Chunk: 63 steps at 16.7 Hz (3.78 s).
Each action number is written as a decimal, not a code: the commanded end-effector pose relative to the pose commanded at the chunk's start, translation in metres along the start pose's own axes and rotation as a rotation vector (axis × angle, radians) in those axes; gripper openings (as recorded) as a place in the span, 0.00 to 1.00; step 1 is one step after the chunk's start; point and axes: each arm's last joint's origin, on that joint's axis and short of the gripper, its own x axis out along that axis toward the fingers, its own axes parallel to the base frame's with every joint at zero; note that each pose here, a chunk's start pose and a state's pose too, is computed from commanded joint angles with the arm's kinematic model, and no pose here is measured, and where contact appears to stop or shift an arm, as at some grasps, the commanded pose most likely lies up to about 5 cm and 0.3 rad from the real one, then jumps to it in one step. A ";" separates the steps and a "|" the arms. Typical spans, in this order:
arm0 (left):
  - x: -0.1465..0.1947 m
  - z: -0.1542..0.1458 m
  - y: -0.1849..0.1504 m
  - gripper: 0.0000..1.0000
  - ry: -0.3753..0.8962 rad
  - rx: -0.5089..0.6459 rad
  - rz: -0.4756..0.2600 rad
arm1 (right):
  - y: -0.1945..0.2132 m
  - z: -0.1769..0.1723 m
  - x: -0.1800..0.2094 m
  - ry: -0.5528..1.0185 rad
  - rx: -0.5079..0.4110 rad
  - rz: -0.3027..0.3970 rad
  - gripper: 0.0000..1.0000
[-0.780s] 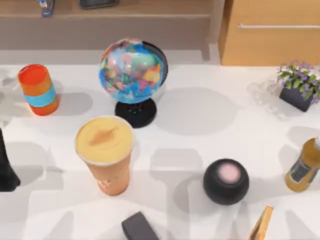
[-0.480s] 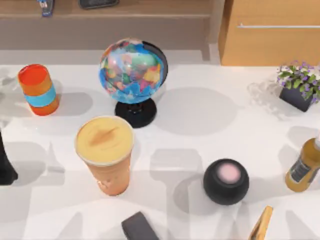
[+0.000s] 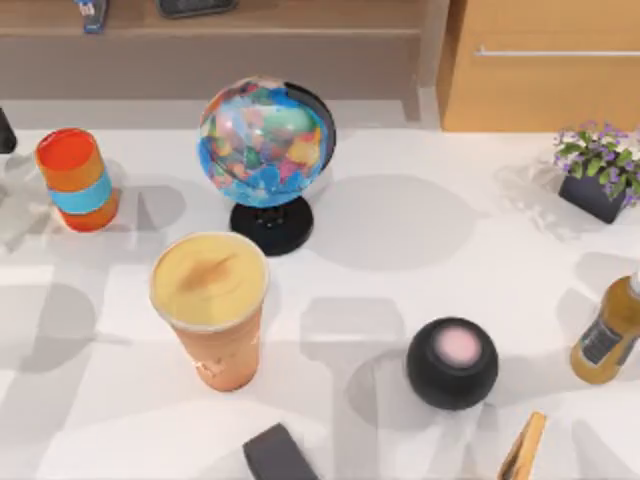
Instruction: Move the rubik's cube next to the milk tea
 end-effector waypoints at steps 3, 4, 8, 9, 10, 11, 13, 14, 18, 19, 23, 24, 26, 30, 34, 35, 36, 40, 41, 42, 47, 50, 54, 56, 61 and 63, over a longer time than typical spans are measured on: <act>0.057 0.044 -0.023 1.00 0.012 0.001 -0.003 | 0.000 0.000 0.000 0.000 0.000 0.000 1.00; 0.078 0.054 -0.033 1.00 0.016 0.001 -0.004 | 0.000 0.000 0.000 0.000 0.000 0.000 1.00; 0.157 0.072 -0.080 1.00 0.029 0.006 -0.006 | 0.000 0.000 0.000 0.000 0.000 0.000 1.00; 0.173 0.072 -0.092 1.00 0.029 0.007 -0.006 | 0.000 0.000 0.000 0.000 0.000 0.000 1.00; 0.186 0.072 -0.103 1.00 0.028 0.007 -0.007 | 0.000 0.000 0.000 0.000 0.000 0.000 1.00; 0.197 0.071 -0.113 1.00 0.027 0.007 -0.007 | 0.000 0.000 0.000 0.000 0.000 0.000 1.00; 0.213 0.068 -0.127 1.00 0.025 0.007 -0.008 | 0.000 0.000 0.000 0.000 0.000 0.000 1.00; 0.217 0.067 -0.132 1.00 0.024 0.007 -0.008 | 0.000 0.000 0.000 0.000 0.000 0.000 1.00; 0.221 0.066 -0.136 1.00 0.023 0.007 -0.008 | 0.000 0.000 0.000 0.000 0.000 0.000 1.00; 0.221 0.066 -0.136 1.00 0.023 0.007 -0.008 | 0.000 0.000 0.000 0.000 0.000 0.000 1.00; 0.230 0.066 -0.135 1.00 0.026 0.008 -0.008 | 0.000 0.000 0.000 0.000 0.000 0.000 1.00; 0.237 0.066 -0.136 1.00 0.025 0.008 -0.008 | 0.000 0.000 0.000 0.000 0.000 0.000 1.00; 0.253 0.067 -0.137 1.00 0.023 0.007 -0.008 | 0.000 0.000 0.000 0.000 0.000 0.000 1.00; 0.278 0.066 -0.136 1.00 0.022 0.006 -0.008 | 0.000 0.000 0.000 0.000 0.000 0.000 1.00; 0.281 0.065 -0.136 1.00 0.023 0.007 -0.008 | 0.000 0.000 0.000 0.000 0.000 0.000 1.00; 0.281 0.065 -0.136 0.92 0.023 0.007 -0.008 | 0.000 0.000 0.000 0.000 0.000 0.000 1.00; 0.281 0.065 -0.136 0.85 0.023 0.007 -0.008 | 0.000 0.000 0.000 0.000 0.000 0.000 1.00; 0.281 0.065 -0.136 0.55 0.023 0.007 -0.008 | 0.000 0.000 0.000 0.000 0.000 0.000 1.00; 0.281 0.065 -0.136 0.47 0.023 0.007 -0.008 | 0.000 0.000 0.000 0.000 0.000 0.000 1.00; 0.281 0.065 -0.136 0.40 0.023 0.007 -0.008 | 0.000 0.000 0.000 0.000 0.000 0.000 1.00; 0.281 0.065 -0.136 0.02 0.023 0.007 -0.008 | 0.000 0.000 0.000 0.000 0.000 0.000 1.00; 0.281 0.065 -0.136 0.00 0.023 0.007 -0.008 | 0.000 0.000 0.000 0.000 0.000 0.000 1.00; 0.281 0.065 -0.136 0.00 0.023 0.007 -0.008 | 0.000 0.000 0.000 0.000 0.000 0.000 1.00; 0.280 0.066 -0.137 0.00 0.021 0.007 -0.010 | 0.000 0.000 0.000 0.000 0.000 0.000 1.00; 0.280 0.075 -0.137 0.00 0.020 0.007 -0.011 | 0.000 0.000 0.000 0.000 0.000 0.000 1.00; 0.280 0.076 -0.137 0.00 0.021 0.007 -0.010 | 0.000 0.000 0.000 0.000 0.000 0.000 1.00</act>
